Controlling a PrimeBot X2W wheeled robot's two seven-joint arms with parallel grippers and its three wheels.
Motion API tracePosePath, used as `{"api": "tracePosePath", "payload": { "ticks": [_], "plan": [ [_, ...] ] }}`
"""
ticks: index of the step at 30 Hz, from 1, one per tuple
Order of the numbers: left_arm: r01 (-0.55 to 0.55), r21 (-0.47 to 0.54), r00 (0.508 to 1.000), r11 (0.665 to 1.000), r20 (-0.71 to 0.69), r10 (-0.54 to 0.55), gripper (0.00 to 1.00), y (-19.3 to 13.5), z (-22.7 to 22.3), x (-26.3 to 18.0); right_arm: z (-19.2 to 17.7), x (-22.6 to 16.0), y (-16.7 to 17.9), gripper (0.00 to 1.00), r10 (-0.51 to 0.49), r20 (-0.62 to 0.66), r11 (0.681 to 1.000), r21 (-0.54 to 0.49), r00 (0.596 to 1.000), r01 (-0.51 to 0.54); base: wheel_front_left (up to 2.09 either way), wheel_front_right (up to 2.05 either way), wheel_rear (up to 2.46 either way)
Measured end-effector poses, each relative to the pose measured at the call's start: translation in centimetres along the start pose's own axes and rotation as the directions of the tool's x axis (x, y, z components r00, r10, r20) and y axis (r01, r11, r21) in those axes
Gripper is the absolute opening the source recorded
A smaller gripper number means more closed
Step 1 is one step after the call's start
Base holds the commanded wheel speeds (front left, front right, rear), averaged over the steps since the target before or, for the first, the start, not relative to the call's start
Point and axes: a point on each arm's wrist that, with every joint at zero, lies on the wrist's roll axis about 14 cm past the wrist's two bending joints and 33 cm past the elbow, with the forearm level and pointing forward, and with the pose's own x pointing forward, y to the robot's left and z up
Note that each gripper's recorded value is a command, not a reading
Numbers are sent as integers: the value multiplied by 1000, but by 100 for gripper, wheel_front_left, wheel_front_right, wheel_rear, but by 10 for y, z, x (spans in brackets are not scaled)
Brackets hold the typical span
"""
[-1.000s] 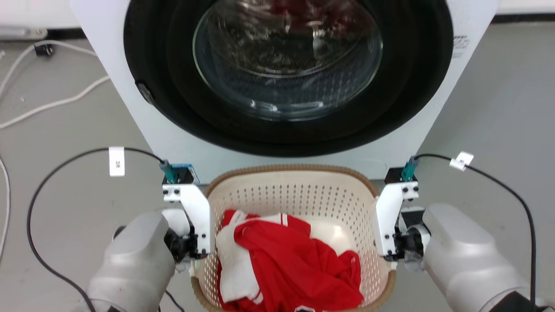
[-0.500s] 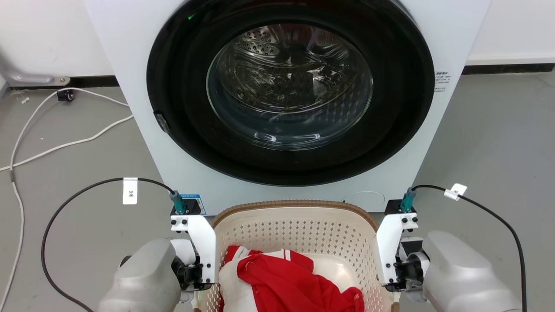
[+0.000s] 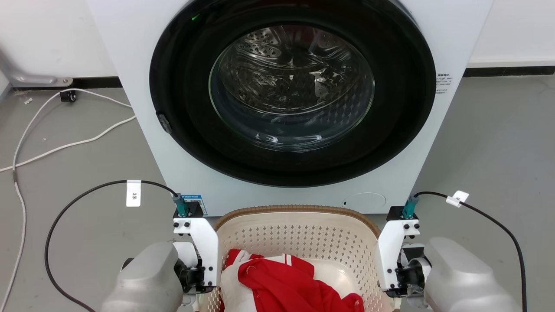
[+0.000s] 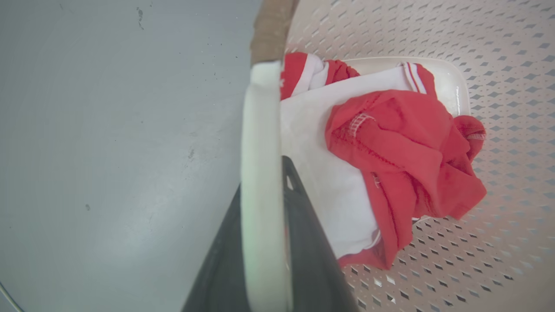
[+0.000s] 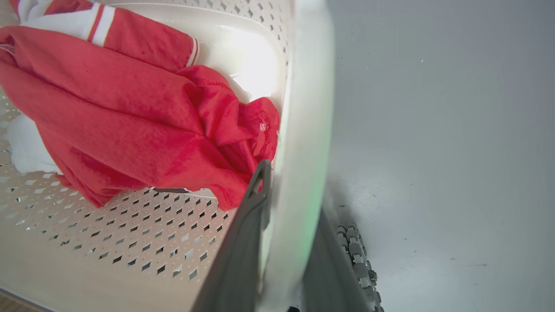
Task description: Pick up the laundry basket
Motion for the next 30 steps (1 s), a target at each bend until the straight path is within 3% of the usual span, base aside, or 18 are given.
{"api": "tracePosePath", "payload": {
  "ticks": [30],
  "plan": [
    [9,-31,1000,999,14,-8,0,0,0,2,0,2,-3,0,-3,7,1000,16,1000,3,0,0,0]
  ]
}}
